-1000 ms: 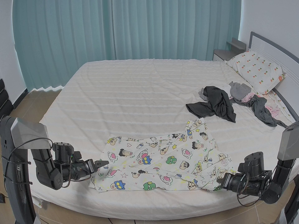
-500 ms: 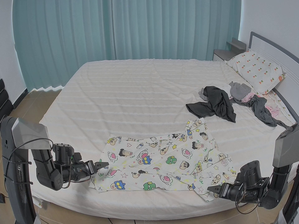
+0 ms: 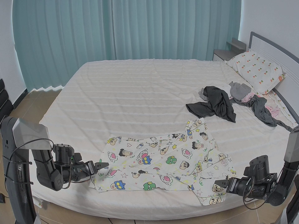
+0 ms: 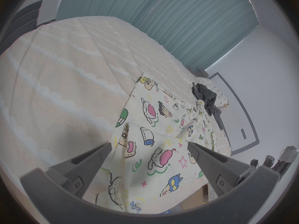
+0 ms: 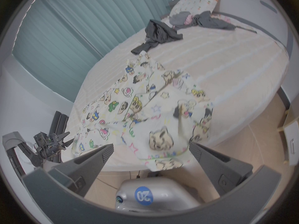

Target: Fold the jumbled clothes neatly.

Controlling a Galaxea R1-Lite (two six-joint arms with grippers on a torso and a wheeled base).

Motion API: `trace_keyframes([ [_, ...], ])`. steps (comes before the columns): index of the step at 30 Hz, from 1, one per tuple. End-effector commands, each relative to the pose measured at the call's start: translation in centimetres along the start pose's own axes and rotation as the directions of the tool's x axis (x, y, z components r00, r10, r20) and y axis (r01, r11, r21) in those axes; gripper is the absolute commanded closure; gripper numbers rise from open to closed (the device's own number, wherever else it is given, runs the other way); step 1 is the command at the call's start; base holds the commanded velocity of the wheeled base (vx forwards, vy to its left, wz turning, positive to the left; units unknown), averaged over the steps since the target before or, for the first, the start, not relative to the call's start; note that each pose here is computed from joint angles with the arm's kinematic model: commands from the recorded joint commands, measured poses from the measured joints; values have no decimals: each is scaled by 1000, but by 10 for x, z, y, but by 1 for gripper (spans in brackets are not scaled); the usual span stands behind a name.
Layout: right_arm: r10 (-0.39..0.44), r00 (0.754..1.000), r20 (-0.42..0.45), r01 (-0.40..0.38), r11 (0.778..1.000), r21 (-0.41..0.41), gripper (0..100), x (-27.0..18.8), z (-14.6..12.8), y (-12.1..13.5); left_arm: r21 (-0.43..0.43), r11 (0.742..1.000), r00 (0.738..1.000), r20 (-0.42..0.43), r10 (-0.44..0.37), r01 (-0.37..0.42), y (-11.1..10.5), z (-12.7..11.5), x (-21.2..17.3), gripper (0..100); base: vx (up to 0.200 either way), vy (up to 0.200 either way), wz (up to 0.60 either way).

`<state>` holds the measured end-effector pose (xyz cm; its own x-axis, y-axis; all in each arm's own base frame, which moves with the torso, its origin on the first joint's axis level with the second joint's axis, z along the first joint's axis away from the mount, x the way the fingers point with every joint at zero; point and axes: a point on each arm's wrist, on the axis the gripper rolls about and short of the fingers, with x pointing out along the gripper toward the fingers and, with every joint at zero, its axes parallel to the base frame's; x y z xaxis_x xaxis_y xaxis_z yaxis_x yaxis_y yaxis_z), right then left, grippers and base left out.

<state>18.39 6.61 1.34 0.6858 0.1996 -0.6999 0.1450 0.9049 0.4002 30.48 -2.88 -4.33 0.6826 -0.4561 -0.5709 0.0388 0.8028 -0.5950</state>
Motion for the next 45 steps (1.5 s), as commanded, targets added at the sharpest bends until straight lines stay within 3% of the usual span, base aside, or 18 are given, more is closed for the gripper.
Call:
trace_keyframes([
  [1, 20, 1000, 24, -20, 1000, 4, 0, -1, 11, -8, 4, 1000, 1000, 2, -2, 2, 1, -3, 2, 0, 0, 0, 0],
  [5, 81, 995, -50, -81, 997, 4, 0, 13, 11, -6, 7, 1000, 1000, 4, -3, 3, 2, -4, 2, 0, 0, 0, 0],
  [12, 56, 992, -111, -55, 998, 13, 0, 31, 4, -12, 7, 1000, 1000, 5, -1, 1, 3, -5, 3, 0, 0, 0, 0],
  [16, 122, 982, -145, -119, 992, 27, 0, 36, 4, -11, 8, 1000, 1000, 5, -1, 1, 3, -5, 3, 0, 0, 0, 0],
  [24, 126, 983, -133, -118, 991, 67, 0, 65, 14, -19, 9, 1000, 1000, 4, -2, 2, 2, -5, 3, 0, 0, 0, 0],
  [25, 124, 984, -125, -116, 991, 71, 100, 67, 17, -20, 9, 1000, 1000, 4, -2, 2, 2, -5, 3, 0, 0, 0, 0],
  [35, 120, 989, -86, -113, 990, 84, 100, 72, 26, -25, 8, 1000, 1000, 3, -2, 2, 2, -5, 3, 0, 0, 0, 0],
  [40, 142, 989, 32, -144, 986, 89, 100, 77, 49, -25, 8, 1000, 1000, 3, -2, 2, 2, -5, 3, 0, 0, 0, 0],
  [45, 150, 988, 49, -153, 985, 82, 100, 79, 53, -23, 8, 1000, 1000, 3, -2, 2, 2, -5, 3, 0, 0, 0, 0],
])
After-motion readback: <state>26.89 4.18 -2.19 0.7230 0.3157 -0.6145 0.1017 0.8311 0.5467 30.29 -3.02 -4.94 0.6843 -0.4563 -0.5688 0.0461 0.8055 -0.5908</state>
